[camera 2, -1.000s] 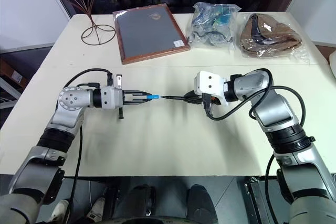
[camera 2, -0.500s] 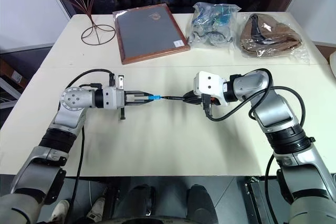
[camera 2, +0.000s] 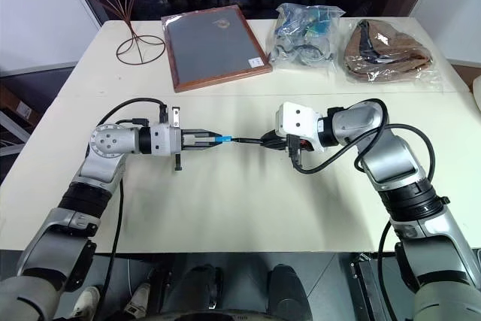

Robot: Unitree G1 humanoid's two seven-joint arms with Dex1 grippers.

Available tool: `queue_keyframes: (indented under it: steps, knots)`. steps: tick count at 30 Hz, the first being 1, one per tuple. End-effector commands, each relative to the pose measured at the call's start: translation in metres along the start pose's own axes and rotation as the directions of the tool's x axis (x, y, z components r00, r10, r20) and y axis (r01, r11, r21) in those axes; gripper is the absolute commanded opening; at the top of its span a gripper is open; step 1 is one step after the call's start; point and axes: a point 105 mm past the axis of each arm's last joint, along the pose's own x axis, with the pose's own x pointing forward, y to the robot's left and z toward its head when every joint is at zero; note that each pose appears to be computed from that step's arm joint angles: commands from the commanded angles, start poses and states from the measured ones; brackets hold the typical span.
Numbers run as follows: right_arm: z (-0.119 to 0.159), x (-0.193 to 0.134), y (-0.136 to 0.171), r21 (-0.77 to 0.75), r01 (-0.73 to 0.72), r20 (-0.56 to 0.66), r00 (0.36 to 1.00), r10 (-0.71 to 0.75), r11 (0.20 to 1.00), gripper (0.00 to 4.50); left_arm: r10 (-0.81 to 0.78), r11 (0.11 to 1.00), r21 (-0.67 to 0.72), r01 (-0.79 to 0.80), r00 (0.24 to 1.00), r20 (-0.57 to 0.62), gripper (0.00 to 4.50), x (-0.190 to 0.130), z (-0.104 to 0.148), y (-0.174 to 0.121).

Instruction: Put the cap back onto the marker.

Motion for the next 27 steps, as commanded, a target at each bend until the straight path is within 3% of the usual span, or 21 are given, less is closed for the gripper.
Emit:
queue_keyframes:
  steps: [1, 18, 27]
  knots:
    - [0.016, 0.002, 0.003, -0.052, -0.009, 0.04, 0.999, 0.011, 0.999, 0.06, 0.015, 0.999, 0.043, -0.016, 1.0, 0.009, 0.0, 0.0, 0.006, 0.009]
    - [0.022, 0.014, 0.013, -0.094, -0.071, 0.031, 0.997, 0.074, 0.993, 0.06, -0.034, 0.997, 0.069, 0.034, 0.999, 0.007, 0.0, 0.005, 0.006, 0.003]
    - [0.025, 0.02, 0.015, -0.099, -0.106, 0.024, 0.994, 0.109, 0.989, 0.06, -0.036, 0.988, 0.148, 0.035, 0.999, 0.007, 0.0, 0.007, 0.006, 0.002]
